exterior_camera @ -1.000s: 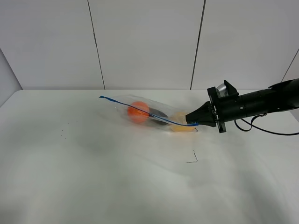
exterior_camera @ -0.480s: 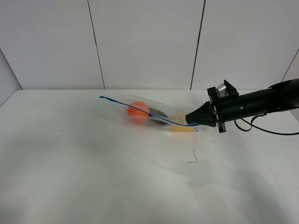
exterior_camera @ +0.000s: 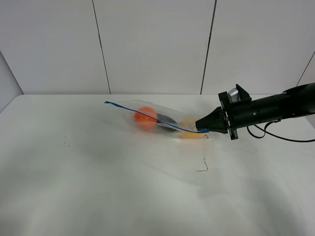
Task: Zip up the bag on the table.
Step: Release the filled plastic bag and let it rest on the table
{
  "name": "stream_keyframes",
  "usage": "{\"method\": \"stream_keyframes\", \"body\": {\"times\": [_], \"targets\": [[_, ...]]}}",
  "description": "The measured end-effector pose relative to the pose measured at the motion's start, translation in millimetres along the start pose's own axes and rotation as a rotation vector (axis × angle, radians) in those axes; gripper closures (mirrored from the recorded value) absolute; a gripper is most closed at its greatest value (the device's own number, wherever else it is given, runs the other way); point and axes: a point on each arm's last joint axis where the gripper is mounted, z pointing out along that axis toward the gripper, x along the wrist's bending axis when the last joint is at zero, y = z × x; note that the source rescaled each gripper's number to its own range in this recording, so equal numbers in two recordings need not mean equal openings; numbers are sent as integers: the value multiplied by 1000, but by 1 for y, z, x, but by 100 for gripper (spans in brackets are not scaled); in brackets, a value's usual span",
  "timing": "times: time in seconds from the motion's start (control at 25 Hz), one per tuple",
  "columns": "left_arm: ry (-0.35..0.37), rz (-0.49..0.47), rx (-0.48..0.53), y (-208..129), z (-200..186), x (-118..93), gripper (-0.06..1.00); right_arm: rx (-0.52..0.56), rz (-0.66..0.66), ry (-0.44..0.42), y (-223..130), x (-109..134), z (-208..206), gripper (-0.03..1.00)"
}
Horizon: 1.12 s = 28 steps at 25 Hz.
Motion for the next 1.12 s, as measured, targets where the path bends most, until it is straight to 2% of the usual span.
{"method": "stream_keyframes", "body": {"times": [0.2,0.56,1.12], "targets": [[10,9,75,-10,5,1,-6,0,-8,0,0,0,0,97],[73,-64,83,-11,4,7,-6,0,-13,0,0,0,0,97],[80,-79,85,-11,5,7,-6,-2,-12,2,0,0,0,97]]}}
